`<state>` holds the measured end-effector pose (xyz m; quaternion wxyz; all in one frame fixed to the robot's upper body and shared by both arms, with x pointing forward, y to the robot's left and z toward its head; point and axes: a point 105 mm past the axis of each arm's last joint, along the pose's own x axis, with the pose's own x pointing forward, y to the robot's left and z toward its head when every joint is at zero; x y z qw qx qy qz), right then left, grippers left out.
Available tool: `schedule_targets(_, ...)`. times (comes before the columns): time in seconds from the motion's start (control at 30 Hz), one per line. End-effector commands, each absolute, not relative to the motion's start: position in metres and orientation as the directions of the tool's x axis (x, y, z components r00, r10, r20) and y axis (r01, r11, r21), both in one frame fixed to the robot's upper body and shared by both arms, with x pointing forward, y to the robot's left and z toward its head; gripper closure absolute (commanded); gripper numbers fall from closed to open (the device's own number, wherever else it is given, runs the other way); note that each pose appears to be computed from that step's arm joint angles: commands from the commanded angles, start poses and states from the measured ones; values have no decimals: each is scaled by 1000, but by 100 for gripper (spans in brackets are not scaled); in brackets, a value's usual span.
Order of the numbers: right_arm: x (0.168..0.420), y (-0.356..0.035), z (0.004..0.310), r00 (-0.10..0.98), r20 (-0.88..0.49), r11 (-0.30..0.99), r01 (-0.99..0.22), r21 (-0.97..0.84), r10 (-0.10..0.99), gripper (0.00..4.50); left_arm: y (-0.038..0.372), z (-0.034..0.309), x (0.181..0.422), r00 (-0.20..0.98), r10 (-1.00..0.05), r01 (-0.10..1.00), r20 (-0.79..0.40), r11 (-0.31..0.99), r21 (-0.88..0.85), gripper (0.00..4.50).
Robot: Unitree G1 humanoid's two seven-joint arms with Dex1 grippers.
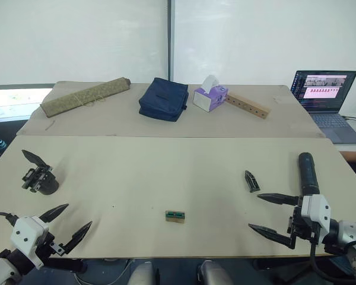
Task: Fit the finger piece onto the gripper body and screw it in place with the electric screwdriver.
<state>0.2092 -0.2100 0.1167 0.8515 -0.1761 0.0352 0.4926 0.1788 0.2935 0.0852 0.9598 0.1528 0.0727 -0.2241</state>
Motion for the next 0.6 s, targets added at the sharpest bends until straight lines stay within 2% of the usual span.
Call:
schedule_targets(0.03,210,-211,122,521,-215,455,-842,-289,826,2,292,94,182,895,-411,444,-170,855,269,0)
schedule_targets(0.13,213,-207,122,517,-192,460,-845,-274,834,2,292,101,185,907,-402,421,-127,881,216,0)
schedule_targets(0.27,219,-195,131,534,-117,499,-834,-237,837,2,302,108,186,942,-324,335,-87,928,161,0)
schedule_targets(0.33,221,-184,138,527,-65,503,-835,-224,847,2,311,110,183,962,-261,270,-85,954,129,0)
schedule_targets(0.43,215,-164,163,474,145,496,-831,-252,868,2,326,108,172,989,-137,141,-53,986,92,0)
schedule_targets(0.6,208,-147,174,383,256,454,-823,-341,887,2,354,90,143,993,103,-103,-51,995,15,0)
